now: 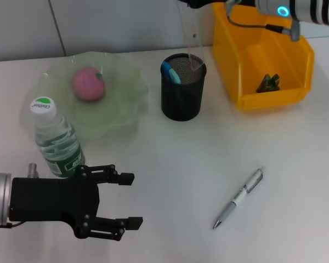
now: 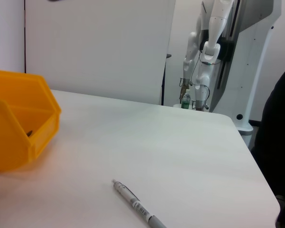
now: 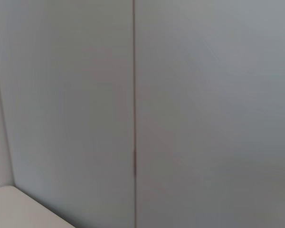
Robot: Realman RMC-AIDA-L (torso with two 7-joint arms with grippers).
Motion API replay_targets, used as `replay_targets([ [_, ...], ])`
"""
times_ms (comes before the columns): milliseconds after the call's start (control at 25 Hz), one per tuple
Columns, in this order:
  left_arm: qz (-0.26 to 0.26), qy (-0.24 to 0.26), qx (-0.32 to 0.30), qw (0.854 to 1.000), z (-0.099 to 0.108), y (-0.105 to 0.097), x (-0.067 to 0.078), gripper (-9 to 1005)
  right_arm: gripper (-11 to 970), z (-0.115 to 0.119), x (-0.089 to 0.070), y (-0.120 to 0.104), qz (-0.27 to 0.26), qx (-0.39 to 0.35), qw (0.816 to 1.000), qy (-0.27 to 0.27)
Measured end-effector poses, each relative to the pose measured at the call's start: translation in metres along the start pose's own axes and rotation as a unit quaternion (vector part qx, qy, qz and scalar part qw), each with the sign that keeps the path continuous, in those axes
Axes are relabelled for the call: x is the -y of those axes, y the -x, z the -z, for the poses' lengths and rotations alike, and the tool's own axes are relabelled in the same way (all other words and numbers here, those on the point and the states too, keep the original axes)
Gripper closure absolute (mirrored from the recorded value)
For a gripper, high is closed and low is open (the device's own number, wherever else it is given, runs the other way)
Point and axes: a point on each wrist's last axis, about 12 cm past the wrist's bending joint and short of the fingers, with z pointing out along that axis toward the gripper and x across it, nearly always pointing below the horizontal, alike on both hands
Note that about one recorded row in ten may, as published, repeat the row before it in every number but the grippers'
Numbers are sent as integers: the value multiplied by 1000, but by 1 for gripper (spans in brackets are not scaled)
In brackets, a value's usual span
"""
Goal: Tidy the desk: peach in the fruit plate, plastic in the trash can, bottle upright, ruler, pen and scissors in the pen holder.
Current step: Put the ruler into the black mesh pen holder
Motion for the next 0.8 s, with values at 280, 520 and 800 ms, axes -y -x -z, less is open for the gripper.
replay_targets([
  [280, 2, -3, 0, 1000, -2, 0, 0, 162, 579, -2, 5, -17, -3, 24, 1000, 14],
  [520, 2, -4, 1, 1000, -2, 0, -1, 162, 579, -3, 7, -24, 5, 24, 1000, 10],
  [800, 2, -5, 0, 1000, -2, 0, -1, 162, 578, -8, 10, -39, -5, 49, 999, 16],
])
